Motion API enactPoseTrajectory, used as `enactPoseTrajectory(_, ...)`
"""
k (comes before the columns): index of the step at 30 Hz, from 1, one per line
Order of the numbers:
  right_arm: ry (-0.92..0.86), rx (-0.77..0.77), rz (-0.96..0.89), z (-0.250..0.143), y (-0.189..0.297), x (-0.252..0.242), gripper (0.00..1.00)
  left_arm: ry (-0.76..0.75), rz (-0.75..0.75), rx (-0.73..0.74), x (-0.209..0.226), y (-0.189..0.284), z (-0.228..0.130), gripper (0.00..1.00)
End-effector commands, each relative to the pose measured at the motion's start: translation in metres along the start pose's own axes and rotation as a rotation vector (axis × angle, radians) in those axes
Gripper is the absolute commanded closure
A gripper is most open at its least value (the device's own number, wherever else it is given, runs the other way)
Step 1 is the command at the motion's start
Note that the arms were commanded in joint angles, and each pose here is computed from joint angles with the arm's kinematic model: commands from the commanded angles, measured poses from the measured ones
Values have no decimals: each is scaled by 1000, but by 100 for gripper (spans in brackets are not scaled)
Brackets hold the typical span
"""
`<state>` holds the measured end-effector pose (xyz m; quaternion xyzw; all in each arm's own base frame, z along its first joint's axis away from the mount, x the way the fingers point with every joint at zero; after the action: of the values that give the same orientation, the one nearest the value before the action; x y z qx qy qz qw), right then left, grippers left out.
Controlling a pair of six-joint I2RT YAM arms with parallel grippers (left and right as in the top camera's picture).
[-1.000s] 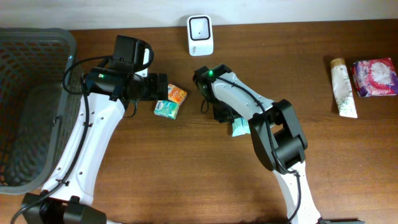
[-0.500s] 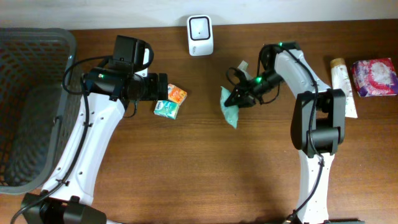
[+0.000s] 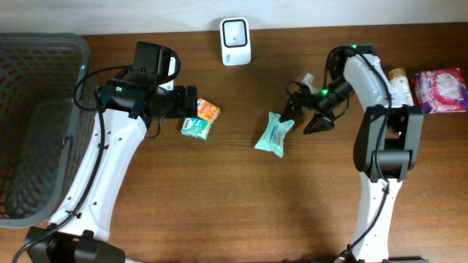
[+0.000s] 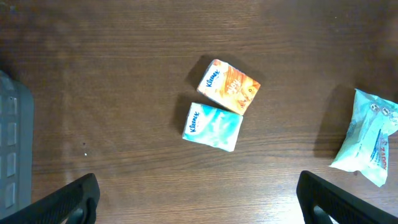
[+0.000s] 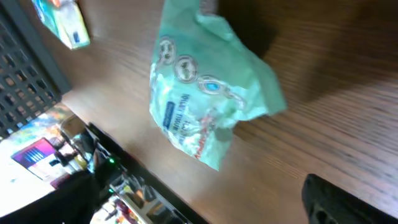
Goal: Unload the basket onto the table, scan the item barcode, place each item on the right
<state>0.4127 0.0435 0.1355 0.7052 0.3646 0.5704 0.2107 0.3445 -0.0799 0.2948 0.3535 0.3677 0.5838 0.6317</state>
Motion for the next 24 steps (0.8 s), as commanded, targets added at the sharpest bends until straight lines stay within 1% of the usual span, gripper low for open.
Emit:
enactPoseTrajectory(1, 24, 24, -74, 0, -13, 23, 2, -5, 2, -3, 0, 1, 0, 1)
enactPoseTrajectory(2, -65, 31, -253, 1, -24, 25, 5, -5, 2, -4, 0, 1, 0, 1)
enactPoseTrajectory(4, -150, 6, -480, 2, -40, 35, 7, -5, 2, -4, 0, 1, 0, 1)
enactPoseTrajectory(6, -125, -9, -531, 2, -52, 52, 7, -5, 2, -4, 0, 1, 0, 1)
enactPoseTrajectory(8, -140, -42, -623, -8, -51, 73, 11, -5, 2, -4, 0, 1, 0, 1)
enactPoseTrajectory(9, -125, -81, -660, -14, -44, 87, 11, -5, 2, -4, 0, 1, 0, 1)
enactPoseTrajectory(11, -37, -177, -688, -26, -36, 129, 11, -5, 2, -4, 0, 1, 0, 1)
enactPoseTrajectory(12, -44, -236, -735, -27, -39, 140, 11, -5, 2, -4, 0, 1, 0, 1)
enactPoseTrajectory(13, -67, -308, -794, -27, -51, 150, 17, -5, 2, -4, 0, 1, 0, 1)
enactPoseTrajectory(14, -66, -355, -818, -25, -69, 156, 26, -5, 2, -4, 0, 1, 0, 1)
enactPoseTrajectory(15, -67, -389, -844, -23, -81, 158, 31, -5, 2, -4, 0, 1, 0, 1)
enactPoseTrajectory(16, -106, -446, -905, -22, -98, 153, 36, -5, 2, -3, 0, 1, 0, 1)
enactPoseTrajectory(18, -164, -477, -1005, -21, -111, 137, 35, -5, 2, -4, 0, 1, 0, 1)
enactPoseTrajectory(22, -163, -475, -1054, -19, -134, 108, 35, -5, 2, -4, 0, 1, 0, 1)
enactPoseTrajectory(24, -164, -468, -1084, -20, -147, 88, 43, -5, 2, -4, 0, 1, 0, 1)
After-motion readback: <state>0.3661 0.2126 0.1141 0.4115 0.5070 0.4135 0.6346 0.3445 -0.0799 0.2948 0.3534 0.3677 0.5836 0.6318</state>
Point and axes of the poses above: each gripper's point midway between its finger pads, its own y axis back along the fingers, its own x axis along the line the jaws close on, z = x × y, the point moved 10 cm from there along y, back along the fingers
